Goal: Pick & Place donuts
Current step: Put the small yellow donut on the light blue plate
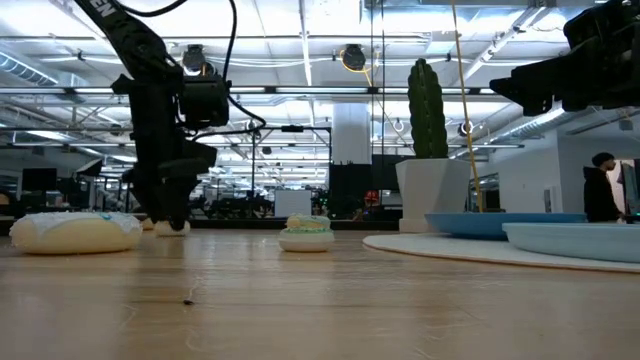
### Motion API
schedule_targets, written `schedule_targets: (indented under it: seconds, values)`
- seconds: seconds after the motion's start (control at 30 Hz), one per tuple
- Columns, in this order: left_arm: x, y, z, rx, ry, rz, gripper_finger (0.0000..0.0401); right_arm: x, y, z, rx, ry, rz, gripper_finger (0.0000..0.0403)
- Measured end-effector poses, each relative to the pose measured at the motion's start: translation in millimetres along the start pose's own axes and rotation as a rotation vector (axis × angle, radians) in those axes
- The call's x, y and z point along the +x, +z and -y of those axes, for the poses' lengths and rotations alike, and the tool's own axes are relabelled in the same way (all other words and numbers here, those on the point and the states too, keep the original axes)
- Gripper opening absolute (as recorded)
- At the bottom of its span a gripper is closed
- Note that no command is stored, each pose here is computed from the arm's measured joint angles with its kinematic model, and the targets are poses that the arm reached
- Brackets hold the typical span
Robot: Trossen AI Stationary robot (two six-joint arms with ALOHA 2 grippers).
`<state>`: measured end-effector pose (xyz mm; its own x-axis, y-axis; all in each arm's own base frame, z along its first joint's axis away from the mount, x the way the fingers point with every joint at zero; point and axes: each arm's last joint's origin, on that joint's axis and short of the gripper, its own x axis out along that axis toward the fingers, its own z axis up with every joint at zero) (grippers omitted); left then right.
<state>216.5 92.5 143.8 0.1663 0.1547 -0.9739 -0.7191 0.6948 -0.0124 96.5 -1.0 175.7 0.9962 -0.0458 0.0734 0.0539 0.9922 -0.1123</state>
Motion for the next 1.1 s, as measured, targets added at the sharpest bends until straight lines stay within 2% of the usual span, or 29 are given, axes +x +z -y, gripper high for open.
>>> schedule_targets:
  seconds: [0.17,0.3,0.5,0.73,0.9,1.1]
  values:
    - [-0.1,-0.6,0.6,0.000,0.001,-0.003,0.0310,0.0,0.0,0.0,0.000,0.000,0.000,0.0212]
    - [0.0,-0.3,0.1,-0.059,0.009,0.001,0.0310,0.0,0.0,0.0,0.000,0.000,0.000,0.0211]
    - [-0.1,0.0,0.0,-0.016,0.008,0.004,0.0310,0.0,0.0,0.0,0.000,0.000,0.000,0.0214]
    - [0.5,2.8,-5.1,-0.050,0.011,0.011,0.0310,0.0,0.0,0.0,0.000,0.000,0.000,0.0213]
    - [7.7,3.1,-5.3,-0.023,0.021,-0.016,0.0310,0.0,0.0,0.0,0.000,0.000,0.000,0.0215]
    - [14.8,9.3,-1.2,0.007,0.005,0.023,0.0310,0.0,0.0,0.0,0.000,0.000,0.000,0.0216]
